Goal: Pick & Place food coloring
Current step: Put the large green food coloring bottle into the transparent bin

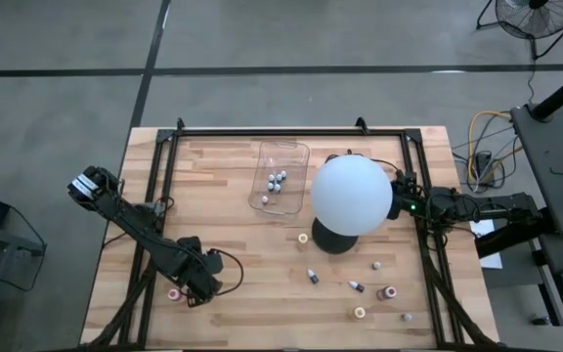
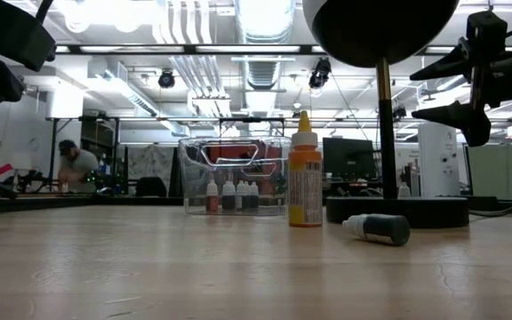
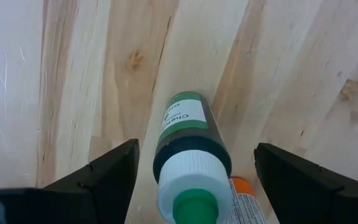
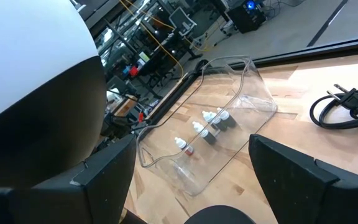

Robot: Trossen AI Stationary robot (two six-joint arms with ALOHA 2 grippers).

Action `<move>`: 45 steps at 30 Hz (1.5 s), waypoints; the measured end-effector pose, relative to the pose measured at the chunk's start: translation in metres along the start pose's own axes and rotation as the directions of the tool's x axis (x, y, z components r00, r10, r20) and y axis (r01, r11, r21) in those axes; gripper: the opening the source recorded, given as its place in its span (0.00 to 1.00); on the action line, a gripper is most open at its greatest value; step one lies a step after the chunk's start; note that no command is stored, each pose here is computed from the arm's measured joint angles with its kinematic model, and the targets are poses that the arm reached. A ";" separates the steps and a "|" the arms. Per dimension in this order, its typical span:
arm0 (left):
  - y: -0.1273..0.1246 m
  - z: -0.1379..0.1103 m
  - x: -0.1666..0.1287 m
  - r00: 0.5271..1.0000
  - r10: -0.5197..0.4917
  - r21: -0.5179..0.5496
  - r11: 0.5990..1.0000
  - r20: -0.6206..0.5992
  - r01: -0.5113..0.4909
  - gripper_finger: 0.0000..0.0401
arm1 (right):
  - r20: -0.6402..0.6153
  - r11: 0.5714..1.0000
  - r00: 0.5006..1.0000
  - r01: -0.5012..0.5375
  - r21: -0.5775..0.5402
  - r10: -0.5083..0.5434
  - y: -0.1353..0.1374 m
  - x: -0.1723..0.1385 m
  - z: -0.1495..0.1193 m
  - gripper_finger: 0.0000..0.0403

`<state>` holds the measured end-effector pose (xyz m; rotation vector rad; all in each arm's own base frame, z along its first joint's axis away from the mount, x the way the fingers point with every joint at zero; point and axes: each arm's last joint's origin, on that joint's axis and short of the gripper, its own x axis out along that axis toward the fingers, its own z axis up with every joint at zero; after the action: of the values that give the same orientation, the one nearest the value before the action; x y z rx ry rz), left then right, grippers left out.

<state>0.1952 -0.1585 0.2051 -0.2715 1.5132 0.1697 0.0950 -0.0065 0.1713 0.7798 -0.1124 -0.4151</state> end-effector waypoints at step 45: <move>0.000 0.004 -0.001 1.000 -0.019 0.007 1.000 0.018 0.019 0.29 | 0.000 1.000 1.000 0.000 0.000 0.000 0.000 0.000 0.000 0.75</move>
<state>0.1994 -0.1571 0.2062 -0.2782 1.4926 0.1513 0.0951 -0.0065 0.1713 0.7799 -0.1122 -0.4147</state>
